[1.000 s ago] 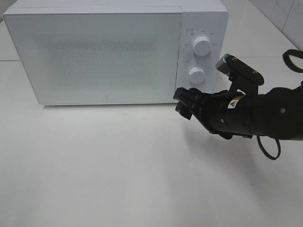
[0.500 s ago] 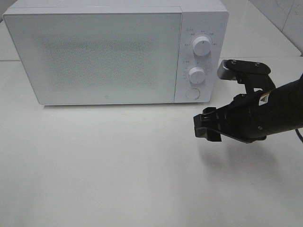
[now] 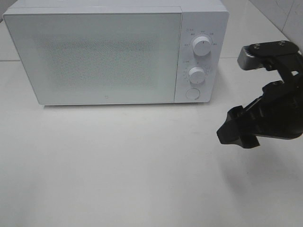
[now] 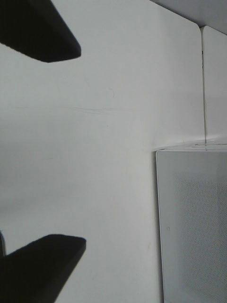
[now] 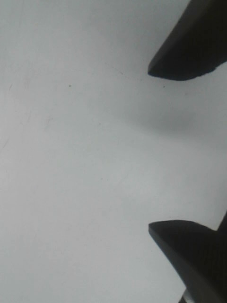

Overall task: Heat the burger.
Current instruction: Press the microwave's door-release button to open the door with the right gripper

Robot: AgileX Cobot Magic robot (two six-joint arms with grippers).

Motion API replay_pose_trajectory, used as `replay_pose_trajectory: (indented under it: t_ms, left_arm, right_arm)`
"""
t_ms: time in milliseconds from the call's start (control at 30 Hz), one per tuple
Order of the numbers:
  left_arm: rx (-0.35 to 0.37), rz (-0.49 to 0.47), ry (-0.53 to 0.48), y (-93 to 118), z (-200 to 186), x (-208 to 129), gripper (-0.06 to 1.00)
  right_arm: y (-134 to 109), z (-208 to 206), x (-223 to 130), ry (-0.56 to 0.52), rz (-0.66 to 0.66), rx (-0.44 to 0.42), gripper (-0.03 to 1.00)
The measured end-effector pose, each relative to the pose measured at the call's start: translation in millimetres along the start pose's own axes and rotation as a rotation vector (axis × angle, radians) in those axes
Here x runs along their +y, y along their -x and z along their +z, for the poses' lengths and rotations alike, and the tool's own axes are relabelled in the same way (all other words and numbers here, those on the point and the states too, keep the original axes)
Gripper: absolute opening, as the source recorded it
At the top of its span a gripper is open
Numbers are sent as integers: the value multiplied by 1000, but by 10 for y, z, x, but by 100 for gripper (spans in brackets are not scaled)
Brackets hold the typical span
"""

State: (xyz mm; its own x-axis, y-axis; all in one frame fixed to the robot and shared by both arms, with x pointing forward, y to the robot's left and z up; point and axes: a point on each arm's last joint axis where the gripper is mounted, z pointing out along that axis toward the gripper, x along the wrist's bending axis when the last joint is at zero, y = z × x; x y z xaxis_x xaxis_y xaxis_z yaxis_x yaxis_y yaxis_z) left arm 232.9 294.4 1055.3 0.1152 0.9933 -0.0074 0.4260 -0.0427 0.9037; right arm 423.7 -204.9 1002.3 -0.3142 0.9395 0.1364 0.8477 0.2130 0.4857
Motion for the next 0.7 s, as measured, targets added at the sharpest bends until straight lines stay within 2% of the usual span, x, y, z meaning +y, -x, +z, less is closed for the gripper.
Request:
replay_pose_trajectory:
  t_ms: [333,533,700]
  left_arm:
    - [0,0,0,0,0,0,90]
    - [0,0,0,0,0,0,90]
    - [0,0,0,0,0,0,90]
  right_arm:
    - [-7,-483,-212,12,-37,17,77]
    - [34,-774,-408,21,-76,-9,77]
    - [63,-1085,-633,100,-91,-9,77]
